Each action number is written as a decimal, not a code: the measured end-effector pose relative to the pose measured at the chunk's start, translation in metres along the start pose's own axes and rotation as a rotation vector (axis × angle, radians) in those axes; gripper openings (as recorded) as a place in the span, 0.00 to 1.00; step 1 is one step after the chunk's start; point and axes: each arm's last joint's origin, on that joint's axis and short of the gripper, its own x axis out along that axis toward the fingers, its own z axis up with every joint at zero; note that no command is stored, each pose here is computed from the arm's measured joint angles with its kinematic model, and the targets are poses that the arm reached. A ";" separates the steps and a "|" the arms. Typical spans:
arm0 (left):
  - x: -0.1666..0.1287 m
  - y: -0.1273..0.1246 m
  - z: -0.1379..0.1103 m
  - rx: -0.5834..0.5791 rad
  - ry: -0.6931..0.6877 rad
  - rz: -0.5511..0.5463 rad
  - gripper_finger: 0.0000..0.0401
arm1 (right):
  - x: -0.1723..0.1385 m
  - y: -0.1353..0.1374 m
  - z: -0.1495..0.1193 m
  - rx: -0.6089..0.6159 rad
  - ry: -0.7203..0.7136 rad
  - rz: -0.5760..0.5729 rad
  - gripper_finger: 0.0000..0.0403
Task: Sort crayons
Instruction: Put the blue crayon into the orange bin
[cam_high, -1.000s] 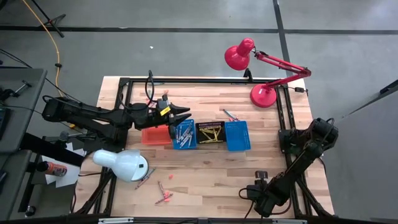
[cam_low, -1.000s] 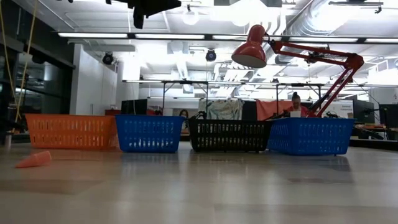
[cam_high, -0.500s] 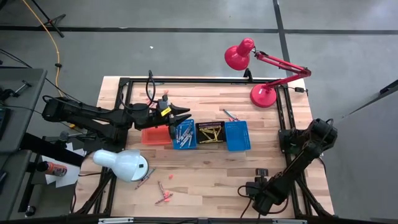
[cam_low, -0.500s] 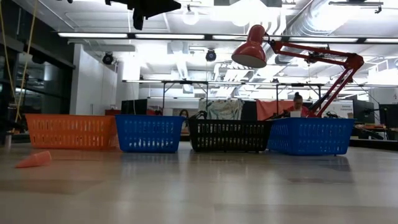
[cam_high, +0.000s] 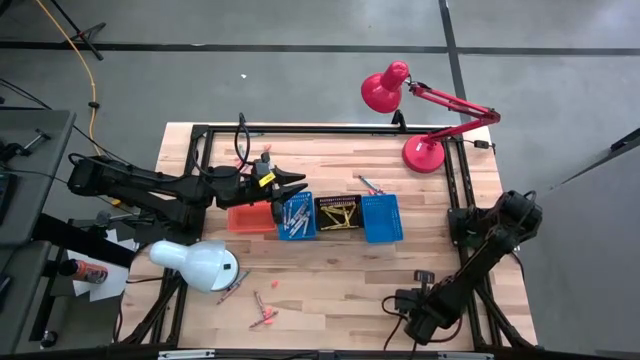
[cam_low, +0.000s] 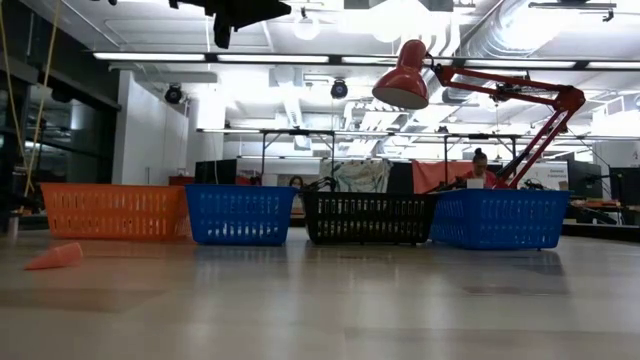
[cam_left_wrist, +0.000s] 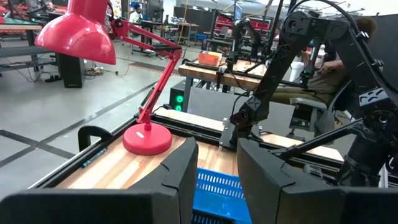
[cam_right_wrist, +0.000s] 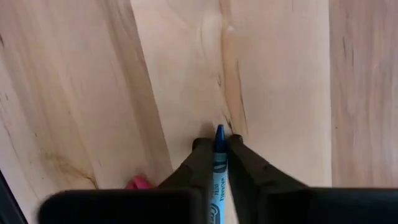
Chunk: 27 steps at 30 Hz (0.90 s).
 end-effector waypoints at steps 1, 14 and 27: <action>0.000 0.000 0.000 0.000 0.000 0.000 0.25 | 0.000 0.000 0.001 0.002 0.003 0.002 0.05; 0.000 0.000 0.000 0.000 0.000 0.000 0.25 | 0.000 -0.004 0.008 -0.042 0.007 0.008 0.01; 0.000 0.000 0.001 -0.001 -0.005 -0.001 0.25 | -0.041 -0.018 0.022 -0.078 -0.105 0.011 0.00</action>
